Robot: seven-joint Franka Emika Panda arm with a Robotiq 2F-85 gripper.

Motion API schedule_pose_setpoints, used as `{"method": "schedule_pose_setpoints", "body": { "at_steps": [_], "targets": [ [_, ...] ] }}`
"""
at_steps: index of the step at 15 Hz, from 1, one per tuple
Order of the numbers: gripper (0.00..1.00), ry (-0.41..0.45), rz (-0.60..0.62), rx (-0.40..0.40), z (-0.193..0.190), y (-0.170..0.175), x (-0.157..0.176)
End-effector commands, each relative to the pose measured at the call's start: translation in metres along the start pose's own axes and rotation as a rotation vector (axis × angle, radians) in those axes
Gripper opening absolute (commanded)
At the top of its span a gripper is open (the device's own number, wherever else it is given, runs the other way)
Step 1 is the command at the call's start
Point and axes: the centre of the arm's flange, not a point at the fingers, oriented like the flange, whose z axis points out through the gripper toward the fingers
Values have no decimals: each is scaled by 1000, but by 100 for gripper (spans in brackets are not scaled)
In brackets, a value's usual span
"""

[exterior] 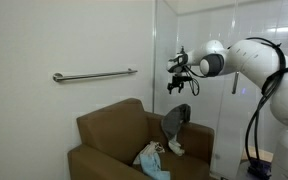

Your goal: Hang some of the things on the seat of the couch on the armrest

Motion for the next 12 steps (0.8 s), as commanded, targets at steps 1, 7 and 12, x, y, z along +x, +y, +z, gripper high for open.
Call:
{"method": "schedule_pose_setpoints", "body": {
  "at_steps": [1, 7, 12],
  "targets": [
    [100, 67, -188, 30, -41, -37, -60],
    [100, 103, -487, 130, -40, -95, -83],
    [100, -29, -705, 218, -19, -138, -125]
  ]
}}
